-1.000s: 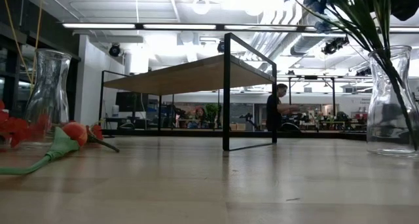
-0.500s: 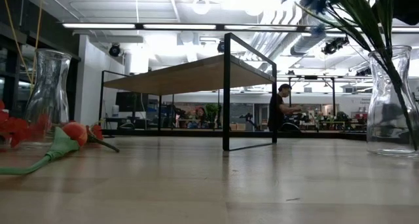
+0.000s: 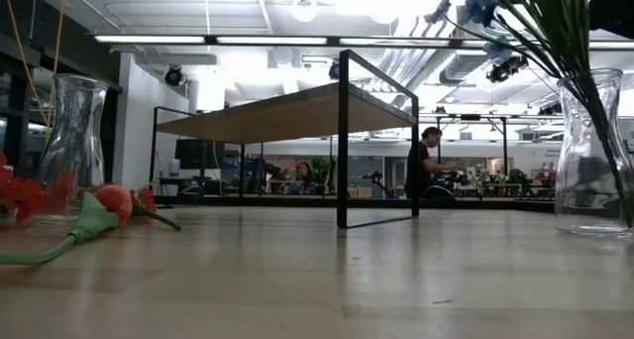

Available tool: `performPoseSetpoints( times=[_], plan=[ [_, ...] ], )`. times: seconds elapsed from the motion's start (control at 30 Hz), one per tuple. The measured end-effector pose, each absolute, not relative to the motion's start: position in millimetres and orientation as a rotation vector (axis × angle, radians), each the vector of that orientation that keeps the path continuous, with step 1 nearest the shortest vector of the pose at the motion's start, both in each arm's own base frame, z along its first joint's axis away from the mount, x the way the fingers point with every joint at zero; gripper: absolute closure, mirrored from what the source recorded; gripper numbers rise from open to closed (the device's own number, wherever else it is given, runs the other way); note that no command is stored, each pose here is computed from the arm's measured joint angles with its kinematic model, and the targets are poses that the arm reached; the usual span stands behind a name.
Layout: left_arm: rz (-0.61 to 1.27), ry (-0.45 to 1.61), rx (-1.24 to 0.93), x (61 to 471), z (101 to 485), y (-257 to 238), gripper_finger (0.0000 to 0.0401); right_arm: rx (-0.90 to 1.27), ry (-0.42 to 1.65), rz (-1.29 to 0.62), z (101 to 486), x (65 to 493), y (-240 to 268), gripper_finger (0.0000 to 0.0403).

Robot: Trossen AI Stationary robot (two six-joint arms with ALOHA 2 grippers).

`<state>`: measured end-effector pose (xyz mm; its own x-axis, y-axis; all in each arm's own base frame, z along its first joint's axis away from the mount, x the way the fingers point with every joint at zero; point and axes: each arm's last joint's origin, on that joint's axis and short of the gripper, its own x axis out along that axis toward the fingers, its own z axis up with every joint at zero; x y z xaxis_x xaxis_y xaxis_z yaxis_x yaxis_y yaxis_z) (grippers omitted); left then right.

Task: Pick and place flowers into a vace then onto a shelf
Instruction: Put the purple flower into the right transparent vase

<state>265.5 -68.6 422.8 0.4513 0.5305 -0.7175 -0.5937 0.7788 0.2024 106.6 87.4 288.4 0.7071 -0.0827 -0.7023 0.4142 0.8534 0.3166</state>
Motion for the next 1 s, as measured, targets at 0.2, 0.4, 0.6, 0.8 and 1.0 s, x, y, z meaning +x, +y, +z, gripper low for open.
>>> performPoseSetpoints(
  times=[0.2,0.4,0.6,0.8,1.0],
  plan=[
    [0.694,0.858,-0.079,265.4,422.8,-68.6,0.0135,0.519,0.797,-0.249,287.7,106.0,89.4,0.0320],
    [0.701,0.851,-0.073,265.5,423.0,-68.3,0.0135,0.545,0.837,-0.226,287.1,105.4,90.6,0.0320],
    [0.702,0.851,-0.072,265.4,423.0,-68.3,0.0135,0.569,0.879,-0.201,286.6,104.7,91.8,0.0320],
    [0.702,0.850,-0.072,265.4,423.0,-68.4,0.0135,0.590,0.906,-0.187,286.3,104.2,92.7,0.0320],
    [0.702,0.850,-0.071,265.4,423.0,-68.4,0.0135,0.609,0.912,-0.171,286.9,104.8,94.0,0.0320]
  ],
)
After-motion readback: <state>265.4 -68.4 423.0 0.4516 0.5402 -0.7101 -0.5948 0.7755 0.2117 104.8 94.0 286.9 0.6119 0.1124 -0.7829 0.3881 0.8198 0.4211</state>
